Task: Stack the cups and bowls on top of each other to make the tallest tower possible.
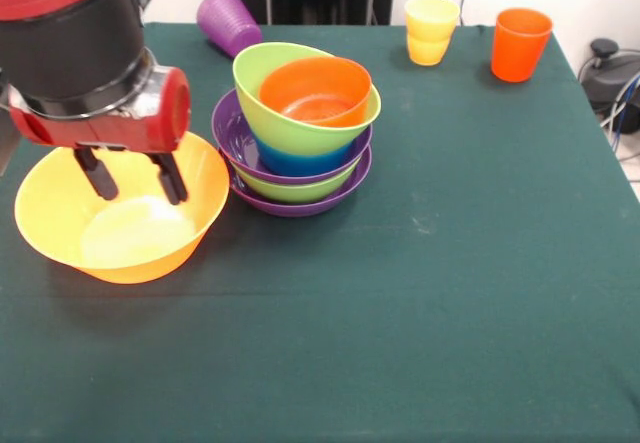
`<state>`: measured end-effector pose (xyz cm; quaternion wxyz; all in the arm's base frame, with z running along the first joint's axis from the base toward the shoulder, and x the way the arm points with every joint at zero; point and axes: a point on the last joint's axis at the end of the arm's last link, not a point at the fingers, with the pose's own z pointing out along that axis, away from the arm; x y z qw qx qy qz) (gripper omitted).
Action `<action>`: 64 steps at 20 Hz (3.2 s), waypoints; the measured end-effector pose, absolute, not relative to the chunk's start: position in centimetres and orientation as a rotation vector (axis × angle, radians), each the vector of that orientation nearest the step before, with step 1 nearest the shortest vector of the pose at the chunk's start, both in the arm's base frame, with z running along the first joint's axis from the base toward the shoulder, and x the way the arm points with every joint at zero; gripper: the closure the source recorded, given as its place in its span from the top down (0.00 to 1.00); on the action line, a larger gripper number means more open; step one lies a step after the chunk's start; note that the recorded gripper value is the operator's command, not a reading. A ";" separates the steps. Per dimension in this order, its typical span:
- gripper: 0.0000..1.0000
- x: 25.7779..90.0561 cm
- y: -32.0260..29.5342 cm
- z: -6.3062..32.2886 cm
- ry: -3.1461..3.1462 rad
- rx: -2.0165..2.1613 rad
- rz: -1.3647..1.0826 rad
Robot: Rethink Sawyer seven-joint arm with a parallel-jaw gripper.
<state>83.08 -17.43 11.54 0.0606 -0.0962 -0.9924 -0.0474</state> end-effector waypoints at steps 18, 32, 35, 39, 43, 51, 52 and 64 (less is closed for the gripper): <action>1.00 81.9 -19.1 10.4 -2.970 -0.320 -0.088; 1.00 82.0 -18.8 10.9 -2.967 -0.335 -0.122; 1.00 82.0 -18.5 11.3 -2.966 -0.335 -0.134; 1.00 81.4 -17.6 11.7 -2.956 -0.328 -0.153; 1.00 80.4 -16.5 11.7 -2.957 -0.319 -0.166; 1.00 80.2 -16.0 9.8 -2.964 -0.323 -0.176; 1.00 80.2 -15.9 9.5 -2.960 -0.323 -0.178; 1.00 79.0 -15.2 4.9 -2.909 -0.333 -0.215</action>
